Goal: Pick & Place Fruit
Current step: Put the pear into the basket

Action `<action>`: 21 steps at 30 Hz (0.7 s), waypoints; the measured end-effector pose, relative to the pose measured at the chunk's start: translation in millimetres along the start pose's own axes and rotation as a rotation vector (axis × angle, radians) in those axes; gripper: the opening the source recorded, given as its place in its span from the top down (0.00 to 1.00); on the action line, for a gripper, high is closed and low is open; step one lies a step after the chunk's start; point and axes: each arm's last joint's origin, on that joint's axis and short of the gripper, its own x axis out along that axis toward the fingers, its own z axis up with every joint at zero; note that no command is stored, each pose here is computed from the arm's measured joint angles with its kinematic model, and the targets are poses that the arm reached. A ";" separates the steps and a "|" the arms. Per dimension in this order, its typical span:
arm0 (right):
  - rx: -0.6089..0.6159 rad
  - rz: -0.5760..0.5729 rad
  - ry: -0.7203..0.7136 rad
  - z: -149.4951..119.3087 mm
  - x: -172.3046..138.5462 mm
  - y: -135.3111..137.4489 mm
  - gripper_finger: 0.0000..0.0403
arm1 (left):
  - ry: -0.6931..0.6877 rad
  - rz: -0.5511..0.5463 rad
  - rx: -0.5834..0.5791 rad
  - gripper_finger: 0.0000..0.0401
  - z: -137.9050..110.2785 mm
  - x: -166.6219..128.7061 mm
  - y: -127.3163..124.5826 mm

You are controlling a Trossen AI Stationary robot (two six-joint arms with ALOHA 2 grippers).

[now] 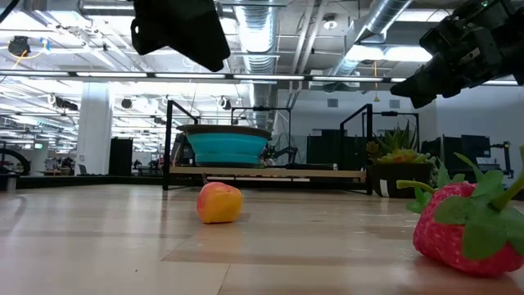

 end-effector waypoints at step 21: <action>0.001 0.000 0.002 -0.2 0.0 0.0 1.00 | 0.098 -0.065 -0.154 0.07 5.6 5.4 5.5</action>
